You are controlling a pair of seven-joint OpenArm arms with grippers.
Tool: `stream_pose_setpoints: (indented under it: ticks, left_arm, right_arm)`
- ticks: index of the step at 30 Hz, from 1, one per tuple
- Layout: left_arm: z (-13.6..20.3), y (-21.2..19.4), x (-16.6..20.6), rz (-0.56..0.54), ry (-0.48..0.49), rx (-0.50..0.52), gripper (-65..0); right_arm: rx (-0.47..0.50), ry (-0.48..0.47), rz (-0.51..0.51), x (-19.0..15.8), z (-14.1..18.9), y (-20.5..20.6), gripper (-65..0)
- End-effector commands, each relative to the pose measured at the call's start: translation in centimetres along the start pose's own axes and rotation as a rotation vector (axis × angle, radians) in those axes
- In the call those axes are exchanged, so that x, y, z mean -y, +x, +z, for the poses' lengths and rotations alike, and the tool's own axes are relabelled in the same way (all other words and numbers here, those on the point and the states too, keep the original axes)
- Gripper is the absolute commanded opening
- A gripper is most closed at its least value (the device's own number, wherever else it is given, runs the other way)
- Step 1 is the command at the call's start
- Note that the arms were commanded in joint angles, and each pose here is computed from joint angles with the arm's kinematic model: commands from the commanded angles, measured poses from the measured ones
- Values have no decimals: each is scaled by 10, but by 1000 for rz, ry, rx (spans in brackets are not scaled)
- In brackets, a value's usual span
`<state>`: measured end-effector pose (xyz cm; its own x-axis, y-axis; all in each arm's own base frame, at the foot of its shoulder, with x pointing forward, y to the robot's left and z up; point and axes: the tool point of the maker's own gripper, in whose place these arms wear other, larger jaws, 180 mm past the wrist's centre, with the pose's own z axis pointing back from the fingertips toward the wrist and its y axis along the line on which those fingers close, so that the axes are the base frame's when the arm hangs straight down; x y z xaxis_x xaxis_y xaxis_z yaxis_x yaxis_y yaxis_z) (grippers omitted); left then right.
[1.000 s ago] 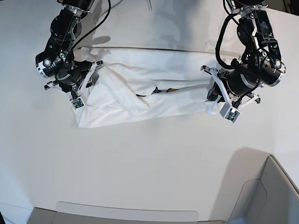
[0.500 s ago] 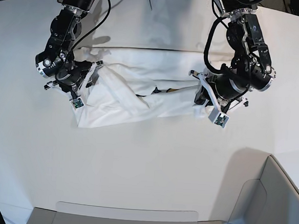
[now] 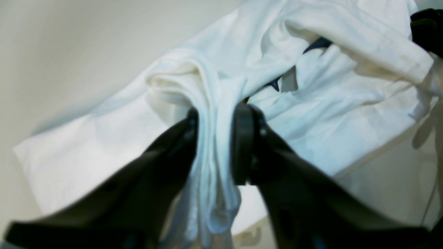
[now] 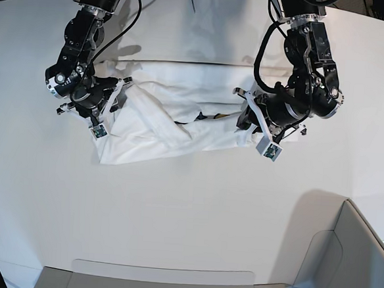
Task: Layout the t-shirt on the table in an organized manner, then fold the t-shirt properly
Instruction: 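Release the strip end with the left gripper and move it inward along the shirt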
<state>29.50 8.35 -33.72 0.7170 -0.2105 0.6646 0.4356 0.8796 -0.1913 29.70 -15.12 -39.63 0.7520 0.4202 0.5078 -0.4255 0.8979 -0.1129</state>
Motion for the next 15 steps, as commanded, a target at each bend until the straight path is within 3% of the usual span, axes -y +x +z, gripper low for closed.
stream_pose_setpoints:
  ticks: [1, 3, 11, 15]
  left_arm:
    - [3, 18, 4, -6, -14, 67, -441]
    - [1, 21, 10, 17, -28, 85, -399]
    - [1, 32, 14, 83, -37, 159, -399]
    - [15, 24, -21, 164, 51, 183, -476]
  right_arm:
    - [-54, -20, 20, 4, 2, -10, -507]
    - [-54, -20, 20, 4, 2, -10, -507]
    - [-54, -20, 20, 4, 2, -10, -507]
    - [-65, -17, 20, 3, 2, -16, -507]
